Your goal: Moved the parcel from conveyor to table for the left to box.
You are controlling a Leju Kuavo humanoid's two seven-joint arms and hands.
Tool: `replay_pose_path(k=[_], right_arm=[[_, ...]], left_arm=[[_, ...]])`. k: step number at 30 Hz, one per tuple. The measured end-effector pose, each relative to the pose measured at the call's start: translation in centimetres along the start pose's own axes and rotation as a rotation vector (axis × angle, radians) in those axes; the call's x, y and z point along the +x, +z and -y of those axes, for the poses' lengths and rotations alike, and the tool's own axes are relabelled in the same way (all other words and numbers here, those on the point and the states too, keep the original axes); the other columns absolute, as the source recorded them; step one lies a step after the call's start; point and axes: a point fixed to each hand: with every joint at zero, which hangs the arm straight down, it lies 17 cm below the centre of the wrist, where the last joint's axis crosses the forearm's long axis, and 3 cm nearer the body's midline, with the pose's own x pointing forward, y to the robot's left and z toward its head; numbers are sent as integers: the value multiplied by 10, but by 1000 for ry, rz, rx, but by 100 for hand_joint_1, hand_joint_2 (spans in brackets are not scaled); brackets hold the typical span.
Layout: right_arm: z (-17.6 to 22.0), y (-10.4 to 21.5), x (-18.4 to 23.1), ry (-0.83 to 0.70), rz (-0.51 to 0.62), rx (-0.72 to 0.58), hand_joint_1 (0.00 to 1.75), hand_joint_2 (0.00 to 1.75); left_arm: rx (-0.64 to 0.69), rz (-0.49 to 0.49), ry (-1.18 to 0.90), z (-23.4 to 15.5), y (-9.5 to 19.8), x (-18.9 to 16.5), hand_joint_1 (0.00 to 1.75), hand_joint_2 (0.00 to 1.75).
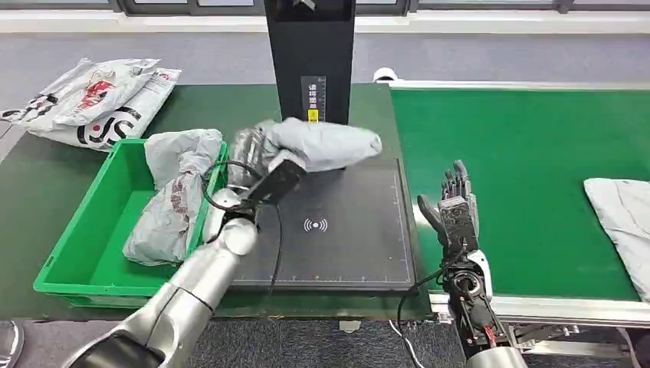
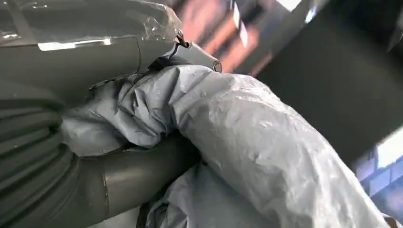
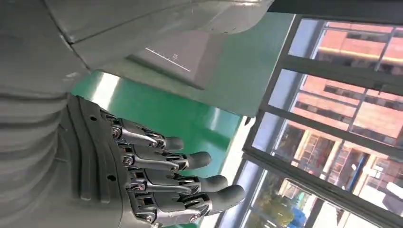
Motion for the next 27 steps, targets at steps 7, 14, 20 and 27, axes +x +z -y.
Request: replay_pose_path(k=[7, 14, 20, 27], right_arm=[[7, 2, 0, 4, -4, -30, 0, 175], [12, 9, -5, 13, -19, -45, 0, 175], [10, 9, -4, 5, -19, -49, 0, 175], [9, 8, -4, 9, -30, -46, 0, 175]], left_arm=[[239, -11, -130, -79, -9, -18, 175, 175], [416, -85, -305, -163, 19, -78, 175, 175], [419, -161, -601, -201, 40, -103, 175, 175], [380, -716, -771, -221, 95, -208, 175, 175]])
